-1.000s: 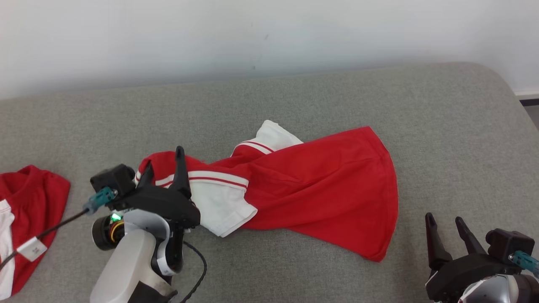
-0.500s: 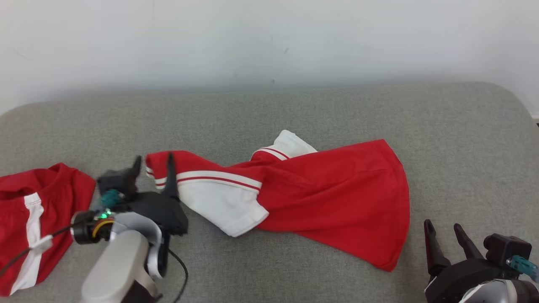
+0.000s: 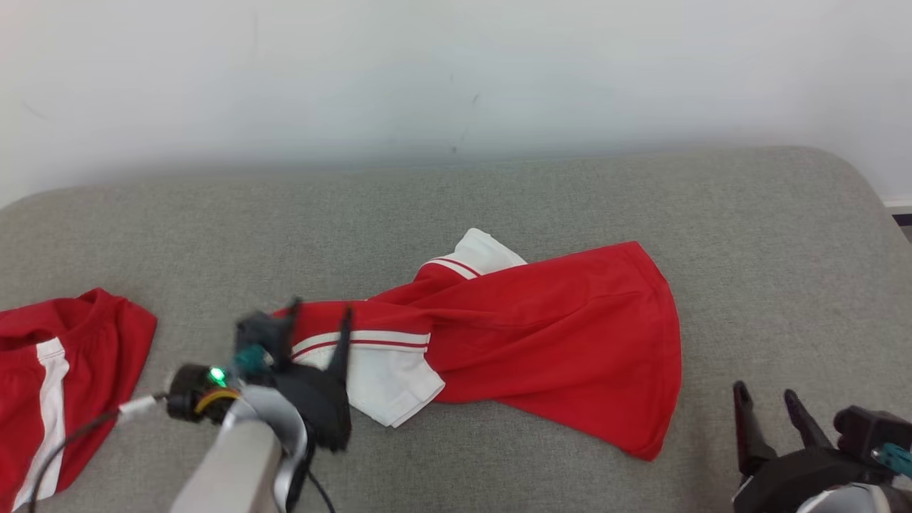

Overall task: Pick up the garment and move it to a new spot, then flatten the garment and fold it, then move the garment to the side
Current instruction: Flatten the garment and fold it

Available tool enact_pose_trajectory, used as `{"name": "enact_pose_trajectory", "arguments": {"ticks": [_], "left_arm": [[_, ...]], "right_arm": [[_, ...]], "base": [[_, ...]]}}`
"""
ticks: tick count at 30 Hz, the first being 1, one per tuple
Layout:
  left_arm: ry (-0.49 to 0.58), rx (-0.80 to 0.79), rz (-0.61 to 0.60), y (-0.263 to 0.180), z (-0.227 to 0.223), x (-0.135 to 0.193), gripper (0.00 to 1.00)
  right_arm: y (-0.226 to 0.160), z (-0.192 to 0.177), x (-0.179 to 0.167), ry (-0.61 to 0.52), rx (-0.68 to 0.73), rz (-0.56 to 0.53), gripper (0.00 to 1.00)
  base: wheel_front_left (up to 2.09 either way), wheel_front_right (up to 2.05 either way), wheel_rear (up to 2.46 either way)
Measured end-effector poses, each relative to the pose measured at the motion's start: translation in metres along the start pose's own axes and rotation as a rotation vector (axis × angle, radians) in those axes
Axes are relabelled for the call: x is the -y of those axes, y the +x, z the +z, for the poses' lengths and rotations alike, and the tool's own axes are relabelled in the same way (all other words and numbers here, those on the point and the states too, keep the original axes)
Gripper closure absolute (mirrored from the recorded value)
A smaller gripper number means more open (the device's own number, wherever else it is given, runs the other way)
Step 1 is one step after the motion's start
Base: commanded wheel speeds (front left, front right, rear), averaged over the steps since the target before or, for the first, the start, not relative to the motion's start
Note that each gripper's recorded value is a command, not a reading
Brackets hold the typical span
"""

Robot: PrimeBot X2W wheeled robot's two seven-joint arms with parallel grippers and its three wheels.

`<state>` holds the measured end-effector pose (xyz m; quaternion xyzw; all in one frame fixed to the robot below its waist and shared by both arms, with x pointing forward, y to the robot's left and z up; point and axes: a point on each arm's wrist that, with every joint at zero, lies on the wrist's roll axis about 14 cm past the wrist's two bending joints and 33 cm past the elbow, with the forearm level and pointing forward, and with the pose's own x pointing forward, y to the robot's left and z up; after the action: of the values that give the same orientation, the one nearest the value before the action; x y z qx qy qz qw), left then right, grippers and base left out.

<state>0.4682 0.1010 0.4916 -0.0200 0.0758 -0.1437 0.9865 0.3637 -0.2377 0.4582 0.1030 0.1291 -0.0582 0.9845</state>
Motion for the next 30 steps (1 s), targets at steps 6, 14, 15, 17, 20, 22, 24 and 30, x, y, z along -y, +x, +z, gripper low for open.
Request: {"name": "enact_pose_trajectory", "arguments": {"ticks": [6, 14, 15, 17, 20, 22, 24, 30], "left_arm": [[0.064, -0.073, -0.146, -0.024, -0.038, 0.036, 0.0], [0.121, -0.186, -0.248, -0.05, -0.076, 0.071, 0.0], [0.125, -0.197, -0.239, -0.049, -0.078, 0.071, 0.0], [0.157, -0.211, -0.219, -0.047, -0.082, 0.068, 0.0], [0.226, -0.247, -0.208, -0.042, -0.09, 0.065, 0.0], [0.243, -0.275, -0.22, -0.041, -0.096, 0.068, 0.0], [0.259, -0.283, -0.217, -0.037, -0.099, 0.069, 0.0], [0.291, -0.292, -0.128, -0.029, -0.104, 0.049, 1.0]], "right_arm": [[-0.005, -0.002, 0.01, 0.002, -0.003, -0.027, 0.0], [-0.006, -0.003, 0.011, 0.002, -0.009, -0.03, 0.0], [-0.006, -0.004, 0.01, 0.003, -0.01, -0.029, 0.0], [-0.006, -0.004, 0.009, 0.004, -0.011, -0.026, 0.0], [-0.006, -0.004, 0.011, 0.004, -0.013, -0.032, 0.0], [-0.008, -0.004, 0.015, 0.006, -0.012, -0.042, 0.0], [-0.009, -0.005, 0.019, 0.007, -0.013, -0.054, 0.0], [-0.011, -0.006, 0.027, 0.011, -0.015, -0.078, 0.0]], "base": [[0.0, 0.0, 0.0], [0.0, 0.0, 0.0], [0.0, 0.0, 0.0], [0.0, 0.0, 0.0], [0.0, 0.0, 0.0], [0.0, 0.0, 0.0], [0.0, 0.0, 0.0], [0.0, 0.0, 0.0]]}}
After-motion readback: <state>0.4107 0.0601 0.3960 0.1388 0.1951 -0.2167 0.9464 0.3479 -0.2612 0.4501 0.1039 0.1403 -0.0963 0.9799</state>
